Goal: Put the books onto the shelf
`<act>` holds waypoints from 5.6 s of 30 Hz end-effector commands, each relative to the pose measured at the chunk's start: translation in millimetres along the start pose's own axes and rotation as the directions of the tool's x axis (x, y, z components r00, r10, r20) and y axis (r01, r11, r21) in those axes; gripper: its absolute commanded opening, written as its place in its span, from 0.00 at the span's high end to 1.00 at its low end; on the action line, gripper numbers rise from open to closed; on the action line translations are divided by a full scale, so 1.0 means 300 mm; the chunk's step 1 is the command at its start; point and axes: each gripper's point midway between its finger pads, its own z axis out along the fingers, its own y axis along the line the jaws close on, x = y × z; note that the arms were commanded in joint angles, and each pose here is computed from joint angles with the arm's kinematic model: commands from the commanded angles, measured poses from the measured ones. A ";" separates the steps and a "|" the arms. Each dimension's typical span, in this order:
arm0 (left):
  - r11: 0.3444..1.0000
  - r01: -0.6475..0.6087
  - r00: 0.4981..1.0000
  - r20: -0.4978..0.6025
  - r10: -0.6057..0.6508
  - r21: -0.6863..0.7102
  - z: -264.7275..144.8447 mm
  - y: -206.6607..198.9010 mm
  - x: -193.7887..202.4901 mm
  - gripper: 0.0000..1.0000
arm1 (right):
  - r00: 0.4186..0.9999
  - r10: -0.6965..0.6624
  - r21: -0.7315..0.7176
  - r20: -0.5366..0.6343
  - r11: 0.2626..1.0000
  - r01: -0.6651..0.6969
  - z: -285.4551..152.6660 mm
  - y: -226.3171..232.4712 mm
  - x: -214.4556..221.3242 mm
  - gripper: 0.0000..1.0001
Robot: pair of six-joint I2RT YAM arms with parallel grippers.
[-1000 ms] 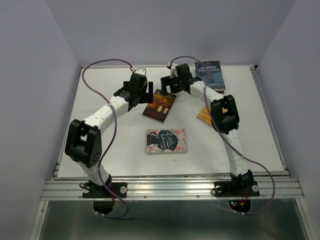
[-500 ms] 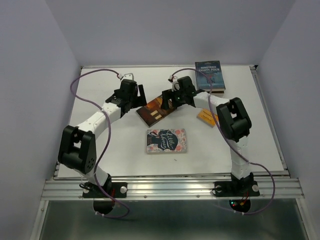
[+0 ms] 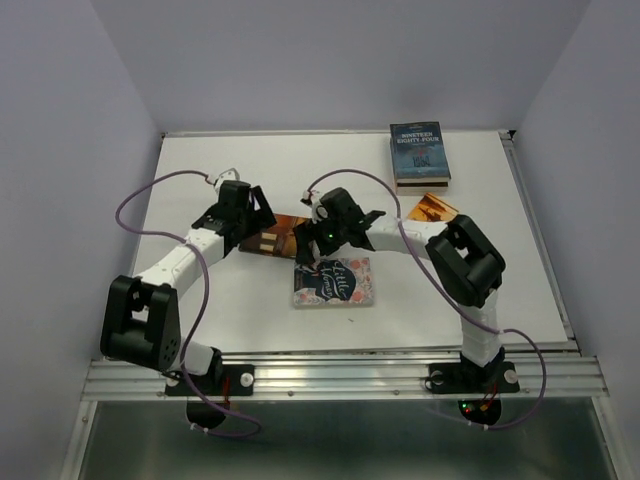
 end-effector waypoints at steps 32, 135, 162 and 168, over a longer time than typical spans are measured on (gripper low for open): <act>0.929 0.360 0.927 -0.077 -0.367 -0.092 0.196 0.074 0.160 0.53 | 0.996 -0.051 -0.114 -0.078 0.993 0.042 0.139 -0.105 -0.233 0.18; 0.976 0.143 0.963 0.205 -0.176 0.167 -0.098 -0.142 -0.328 0.01 | 0.731 0.349 0.165 0.586 0.832 -0.530 -0.930 -1.293 -0.474 0.98; 0.975 0.017 0.992 0.115 -0.044 0.222 -0.075 -0.188 -0.273 0.01 | 0.721 0.437 0.125 0.538 0.804 -0.581 -0.877 -1.332 -0.424 0.50; 0.972 0.008 0.993 0.111 -0.035 0.237 -0.085 -0.202 -0.262 0.01 | 0.716 0.419 0.147 0.559 0.800 -0.582 -0.914 -1.320 -0.445 0.46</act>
